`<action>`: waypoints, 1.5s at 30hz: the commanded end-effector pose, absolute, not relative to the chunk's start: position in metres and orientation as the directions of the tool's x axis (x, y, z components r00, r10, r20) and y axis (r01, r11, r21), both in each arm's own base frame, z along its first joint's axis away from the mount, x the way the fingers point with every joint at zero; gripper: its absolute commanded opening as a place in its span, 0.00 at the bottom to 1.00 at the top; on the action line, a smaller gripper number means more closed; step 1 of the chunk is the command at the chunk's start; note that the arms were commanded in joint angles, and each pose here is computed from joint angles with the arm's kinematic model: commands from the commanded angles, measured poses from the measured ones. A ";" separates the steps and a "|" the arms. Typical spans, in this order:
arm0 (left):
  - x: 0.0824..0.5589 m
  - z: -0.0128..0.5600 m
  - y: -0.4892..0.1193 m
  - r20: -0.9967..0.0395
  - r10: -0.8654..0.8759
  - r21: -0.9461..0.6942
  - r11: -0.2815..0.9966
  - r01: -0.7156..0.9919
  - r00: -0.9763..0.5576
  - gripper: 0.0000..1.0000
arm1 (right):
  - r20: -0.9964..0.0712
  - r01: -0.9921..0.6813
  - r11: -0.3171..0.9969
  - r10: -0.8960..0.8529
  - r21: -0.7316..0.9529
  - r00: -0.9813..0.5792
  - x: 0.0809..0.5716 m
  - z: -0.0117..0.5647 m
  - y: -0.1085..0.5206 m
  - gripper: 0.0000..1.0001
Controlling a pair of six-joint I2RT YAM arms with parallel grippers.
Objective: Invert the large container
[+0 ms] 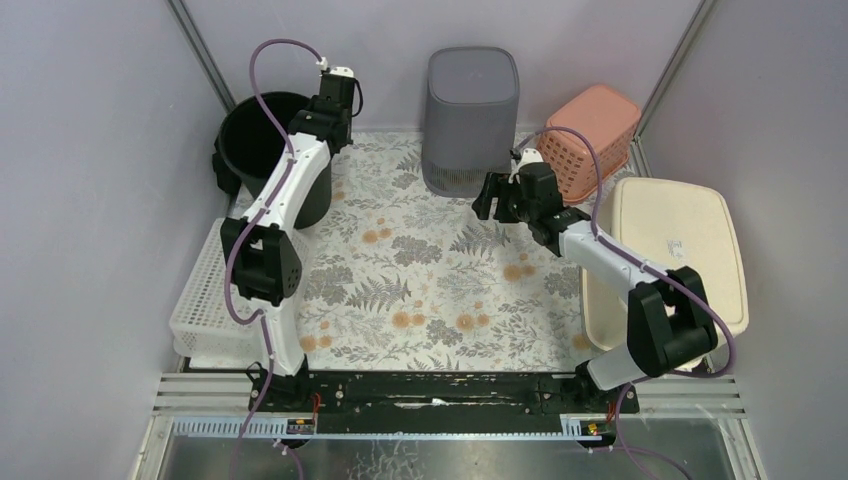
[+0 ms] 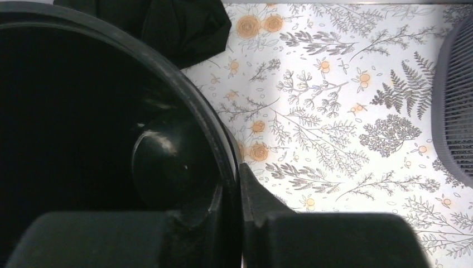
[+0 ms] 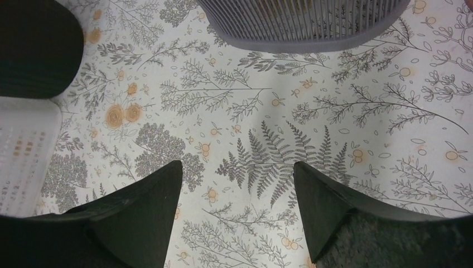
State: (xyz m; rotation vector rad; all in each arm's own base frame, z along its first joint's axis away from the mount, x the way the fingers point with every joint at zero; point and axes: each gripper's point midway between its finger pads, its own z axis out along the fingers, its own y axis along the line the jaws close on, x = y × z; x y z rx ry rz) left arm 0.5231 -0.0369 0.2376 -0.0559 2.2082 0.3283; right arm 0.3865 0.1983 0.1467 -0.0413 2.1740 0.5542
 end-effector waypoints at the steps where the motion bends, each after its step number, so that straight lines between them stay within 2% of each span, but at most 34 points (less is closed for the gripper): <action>1: 0.525 0.239 -0.042 -0.792 0.046 0.172 0.973 -0.151 -0.608 0.08 | -0.780 -0.251 0.883 0.179 0.396 -0.599 0.378 0.164 0.201 0.79; 3: 0.527 0.256 -0.048 -0.823 0.034 0.134 0.982 -0.135 -0.568 0.00 | -0.781 -0.254 0.880 0.183 0.400 -0.597 0.374 0.167 0.200 0.79; 9: 0.525 0.324 -0.072 -0.904 -0.049 -0.023 0.998 -0.065 -0.425 0.00 | -0.798 -0.252 0.880 0.203 0.403 -0.567 0.359 0.187 0.191 0.79; 15: 0.487 0.397 -0.123 -0.911 -0.204 -0.276 0.947 0.162 -0.359 0.00 | -0.838 -0.271 0.885 0.202 0.378 -0.507 0.340 0.226 0.176 0.79; 18: 0.455 0.420 -0.154 -0.877 -0.279 -0.409 0.861 0.303 -0.392 0.00 | -0.854 -0.280 0.888 0.198 0.364 -0.481 0.327 0.244 0.168 0.79; 23: 0.396 0.436 -0.197 -0.777 -0.411 -0.619 0.634 0.464 -0.476 0.00 | -0.876 -0.258 0.907 0.194 0.332 -0.442 0.302 0.265 0.147 0.80; 27: 0.354 0.430 -0.223 -0.698 -0.455 -0.715 0.479 0.509 -0.553 0.00 | -0.876 -0.223 0.923 0.191 0.314 -0.443 0.285 0.267 0.132 0.80; 36: 0.302 0.385 -0.277 -0.572 -0.481 -0.819 0.281 0.501 -0.665 0.02 | -0.866 -0.167 0.934 0.210 0.314 -0.455 0.262 0.265 0.115 0.82; 39: 0.298 0.366 -0.284 -0.524 -0.512 -0.846 0.221 0.485 -0.681 0.09 | -0.856 -0.158 0.933 0.217 0.323 -0.469 0.261 0.258 0.115 0.82; 41: 0.298 0.354 -0.287 -0.510 -0.520 -0.853 0.203 0.481 -0.685 0.21 | -0.847 -0.154 0.931 0.221 0.330 -0.484 0.261 0.252 0.117 0.83; 42: 0.300 0.345 -0.287 -0.506 -0.522 -0.857 0.216 0.467 -0.687 0.27 | -0.842 -0.153 0.931 0.219 0.332 -0.494 0.261 0.248 0.118 0.83; 45: 0.305 0.315 -0.284 -0.513 -0.509 -0.858 0.287 0.426 -0.691 0.39 | -0.821 -0.152 0.927 0.219 0.344 -0.528 0.261 0.233 0.122 0.83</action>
